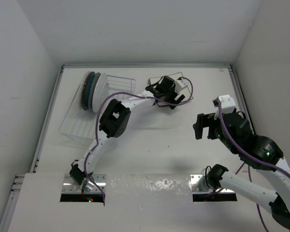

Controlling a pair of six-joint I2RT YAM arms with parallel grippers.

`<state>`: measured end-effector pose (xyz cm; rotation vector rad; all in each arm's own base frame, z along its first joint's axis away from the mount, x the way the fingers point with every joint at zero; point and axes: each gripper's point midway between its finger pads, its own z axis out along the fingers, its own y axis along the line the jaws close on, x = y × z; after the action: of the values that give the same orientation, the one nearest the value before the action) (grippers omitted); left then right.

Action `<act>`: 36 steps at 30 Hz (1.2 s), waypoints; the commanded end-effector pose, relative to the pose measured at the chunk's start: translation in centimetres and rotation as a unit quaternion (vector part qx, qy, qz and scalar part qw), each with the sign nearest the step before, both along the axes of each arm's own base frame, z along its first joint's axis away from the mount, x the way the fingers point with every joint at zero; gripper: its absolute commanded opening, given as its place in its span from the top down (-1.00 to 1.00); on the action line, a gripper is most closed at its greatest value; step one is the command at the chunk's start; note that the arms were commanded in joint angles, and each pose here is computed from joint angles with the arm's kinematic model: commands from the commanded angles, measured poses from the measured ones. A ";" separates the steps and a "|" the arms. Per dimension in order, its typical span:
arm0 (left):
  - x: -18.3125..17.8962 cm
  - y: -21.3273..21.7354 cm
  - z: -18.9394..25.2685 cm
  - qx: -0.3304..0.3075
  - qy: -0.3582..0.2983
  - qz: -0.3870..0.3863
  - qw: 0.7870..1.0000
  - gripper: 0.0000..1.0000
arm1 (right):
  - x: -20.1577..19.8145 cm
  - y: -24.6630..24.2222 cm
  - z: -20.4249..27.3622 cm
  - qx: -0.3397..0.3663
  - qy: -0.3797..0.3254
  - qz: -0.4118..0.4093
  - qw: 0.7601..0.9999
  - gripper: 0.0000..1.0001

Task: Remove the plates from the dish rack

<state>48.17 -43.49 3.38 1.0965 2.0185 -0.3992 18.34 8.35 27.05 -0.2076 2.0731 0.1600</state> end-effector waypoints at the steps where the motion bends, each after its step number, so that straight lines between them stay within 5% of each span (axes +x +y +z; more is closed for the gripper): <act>1: 0.2 -0.2 3.2 -0.037 -0.003 0.007 0.999 -0.67 | 0.0 0.4 1.2 0.022 -0.013 0.004 1.000 -0.98; 6: 0.4 -0.4 5.8 -0.064 -0.012 0.023 0.998 -0.65 | 0.1 0.5 1.0 0.017 -0.010 0.006 1.000 -0.98; 8: 1.0 -0.3 8.8 -0.086 -0.030 0.045 0.995 -0.85 | 0.2 0.6 1.0 0.016 -0.009 0.008 1.000 -0.98; 15: 0.9 2.8 18.8 -0.137 -0.064 0.140 0.979 -0.96 | 0.5 2.1 0.3 0.024 -0.008 0.033 0.999 -0.98; 18: 0.0 6.5 23.8 -0.169 -0.068 0.225 0.957 -0.96 | 0.8 2.8 0.0 0.032 -0.007 0.041 0.999 -0.98; 22: -0.8 16.7 28.9 -0.190 -0.062 0.354 0.914 -0.96 | 0.7 4.3 -0.4 0.046 0.001 0.069 0.997 -0.98; 27: -2.1 28.6 32.3 -0.229 -0.044 0.429 0.873 -0.80 | 0.4 5.1 -0.9 0.048 0.009 0.095 0.994 -0.98; 36: -6.1 36.4 32.4 -0.163 -0.028 0.437 0.884 0.00 | -0.3 6.2 -2.3 0.041 0.029 0.137 0.989 -0.98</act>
<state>43.72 -7.53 37.95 -0.1247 1.9581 -0.1967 18.01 13.40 24.38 -0.3926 2.1129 0.3738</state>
